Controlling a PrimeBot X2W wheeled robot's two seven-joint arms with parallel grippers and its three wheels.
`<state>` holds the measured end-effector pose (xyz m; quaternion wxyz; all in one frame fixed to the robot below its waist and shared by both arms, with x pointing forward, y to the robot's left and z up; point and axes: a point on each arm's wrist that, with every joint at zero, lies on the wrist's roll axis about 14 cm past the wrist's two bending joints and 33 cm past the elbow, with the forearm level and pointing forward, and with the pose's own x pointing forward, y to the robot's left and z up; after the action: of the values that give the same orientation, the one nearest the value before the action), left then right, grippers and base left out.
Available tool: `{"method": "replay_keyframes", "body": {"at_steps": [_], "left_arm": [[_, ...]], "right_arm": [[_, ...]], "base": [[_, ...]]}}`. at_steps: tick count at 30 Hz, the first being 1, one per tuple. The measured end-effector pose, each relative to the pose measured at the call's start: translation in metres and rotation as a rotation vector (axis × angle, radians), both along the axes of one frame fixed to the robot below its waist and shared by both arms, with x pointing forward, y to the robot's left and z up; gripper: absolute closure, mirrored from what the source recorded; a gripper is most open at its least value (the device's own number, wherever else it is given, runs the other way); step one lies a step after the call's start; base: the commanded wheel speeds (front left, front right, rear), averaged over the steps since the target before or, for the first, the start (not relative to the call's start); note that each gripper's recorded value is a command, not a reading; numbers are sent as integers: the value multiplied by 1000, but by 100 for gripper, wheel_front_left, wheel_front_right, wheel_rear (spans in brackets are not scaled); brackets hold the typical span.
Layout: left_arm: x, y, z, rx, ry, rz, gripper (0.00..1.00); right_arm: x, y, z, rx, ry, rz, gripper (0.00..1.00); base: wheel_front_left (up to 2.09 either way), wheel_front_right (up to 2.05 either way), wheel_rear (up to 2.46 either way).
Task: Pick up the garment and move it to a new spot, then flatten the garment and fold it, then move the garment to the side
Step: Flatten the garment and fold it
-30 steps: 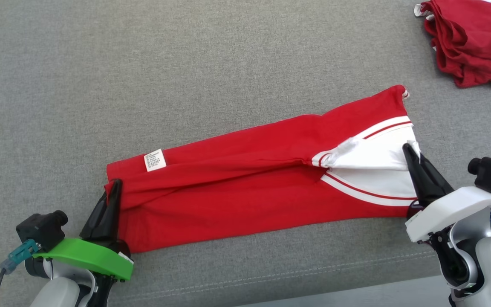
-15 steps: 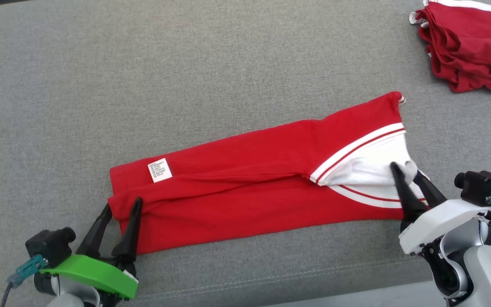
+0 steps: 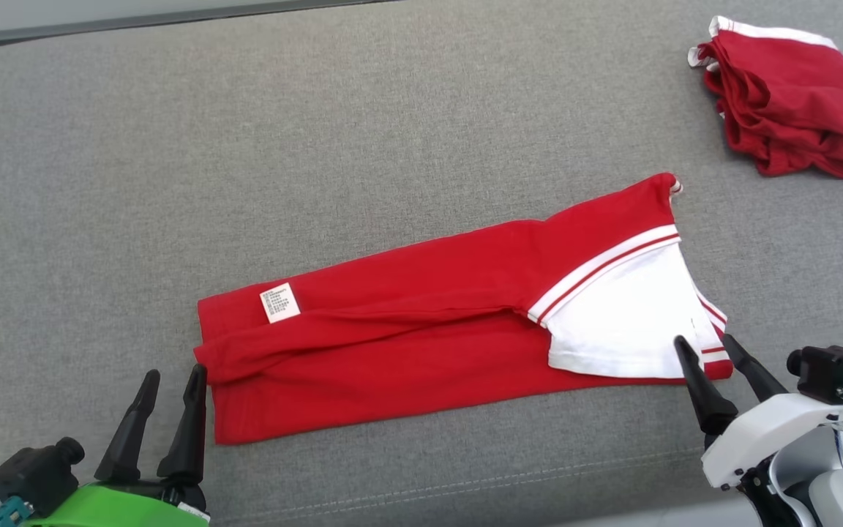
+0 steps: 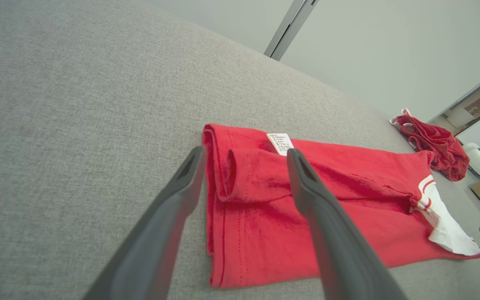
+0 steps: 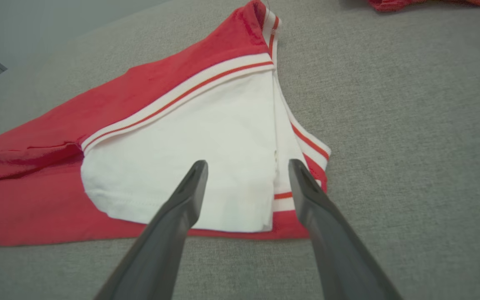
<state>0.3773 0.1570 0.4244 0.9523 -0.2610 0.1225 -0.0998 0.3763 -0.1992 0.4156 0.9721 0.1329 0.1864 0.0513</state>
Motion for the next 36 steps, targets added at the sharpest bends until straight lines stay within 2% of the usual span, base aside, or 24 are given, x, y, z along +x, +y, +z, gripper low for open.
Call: {"method": "replay_keyframes", "body": {"at_steps": [7, 17, 24, 36], "left_arm": [[-5, 3, 22, 49, -67, 28, 0], [-2, 1, 61, 103, -183, 82, 0], [-9, 6, 74, 107, -209, 118, 0], [-27, 31, 74, 122, -194, 210, 0]], "right_arm": [[-2, -14, 20, -10, -53, -38, 0], [16, -30, 49, -119, -78, 2, 0], [42, -25, 38, -151, 6, 52, 0], [71, -9, -7, -88, 189, 65, 0]], "base": [[0, 0, 0], [0, 0, 0], [0, 0, 0], [0, 0, 0]]}}
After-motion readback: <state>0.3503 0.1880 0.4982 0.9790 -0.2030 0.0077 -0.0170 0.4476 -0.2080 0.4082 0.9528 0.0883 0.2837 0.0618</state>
